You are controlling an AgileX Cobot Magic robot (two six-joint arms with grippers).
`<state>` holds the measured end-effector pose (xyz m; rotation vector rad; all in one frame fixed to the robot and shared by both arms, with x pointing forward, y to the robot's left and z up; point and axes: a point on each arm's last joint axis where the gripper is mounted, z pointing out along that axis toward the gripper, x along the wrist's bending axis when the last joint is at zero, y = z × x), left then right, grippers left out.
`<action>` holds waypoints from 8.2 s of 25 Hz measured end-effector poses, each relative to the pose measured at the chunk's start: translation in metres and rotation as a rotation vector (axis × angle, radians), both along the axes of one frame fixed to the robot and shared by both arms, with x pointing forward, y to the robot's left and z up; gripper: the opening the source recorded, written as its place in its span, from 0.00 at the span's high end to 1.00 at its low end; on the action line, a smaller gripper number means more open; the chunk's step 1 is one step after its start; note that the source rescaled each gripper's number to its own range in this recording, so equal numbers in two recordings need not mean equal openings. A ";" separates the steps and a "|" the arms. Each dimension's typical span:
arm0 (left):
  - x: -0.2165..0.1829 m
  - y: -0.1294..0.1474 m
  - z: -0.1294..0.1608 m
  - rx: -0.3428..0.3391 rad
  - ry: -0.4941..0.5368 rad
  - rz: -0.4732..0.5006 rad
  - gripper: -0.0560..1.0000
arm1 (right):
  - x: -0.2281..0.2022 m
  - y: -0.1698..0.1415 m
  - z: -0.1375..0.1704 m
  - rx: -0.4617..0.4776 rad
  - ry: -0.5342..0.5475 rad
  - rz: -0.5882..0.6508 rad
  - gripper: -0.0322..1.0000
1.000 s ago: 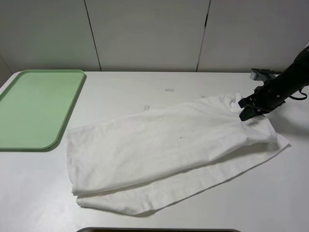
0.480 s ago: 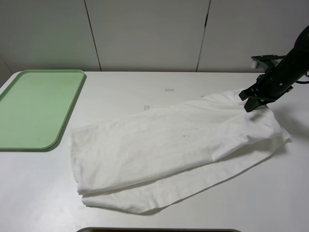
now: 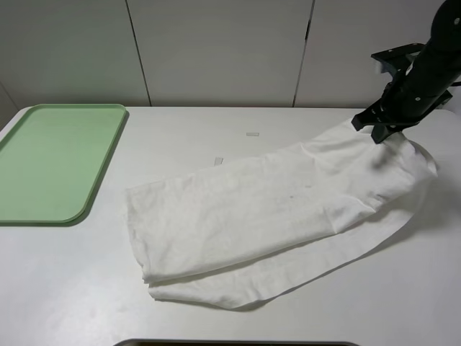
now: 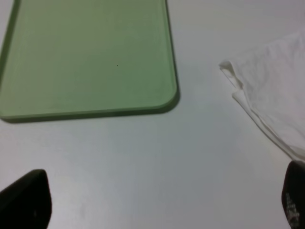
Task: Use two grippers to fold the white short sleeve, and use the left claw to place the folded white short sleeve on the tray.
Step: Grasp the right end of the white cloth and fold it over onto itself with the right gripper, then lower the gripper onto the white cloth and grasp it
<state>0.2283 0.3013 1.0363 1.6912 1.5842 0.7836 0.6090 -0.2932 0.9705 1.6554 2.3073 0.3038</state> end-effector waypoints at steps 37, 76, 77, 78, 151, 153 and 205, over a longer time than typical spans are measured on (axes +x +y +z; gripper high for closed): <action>0.000 0.006 0.000 0.064 -0.001 0.042 0.03 | -0.054 0.198 -0.050 0.068 0.153 0.224 0.29; 0.000 0.007 0.000 0.065 0.000 0.042 0.03 | -0.098 0.214 -0.043 0.214 0.387 0.388 0.04; 0.000 0.007 0.000 0.065 0.000 0.042 0.03 | -0.103 0.220 -0.042 0.227 0.389 0.396 0.04; 0.000 0.007 0.000 0.065 0.000 0.042 0.03 | -0.103 0.220 -0.042 0.227 0.389 0.396 0.04; 0.000 0.007 0.000 0.067 0.000 0.043 0.03 | -0.377 0.000 0.085 0.283 -0.739 0.197 0.00; 0.000 0.007 0.000 0.067 0.000 0.043 0.03 | -0.377 0.000 0.085 0.282 -0.740 0.196 0.00; 0.001 0.007 0.001 0.066 -0.011 0.043 0.03 | -0.375 0.002 0.085 0.149 -0.778 -0.135 0.00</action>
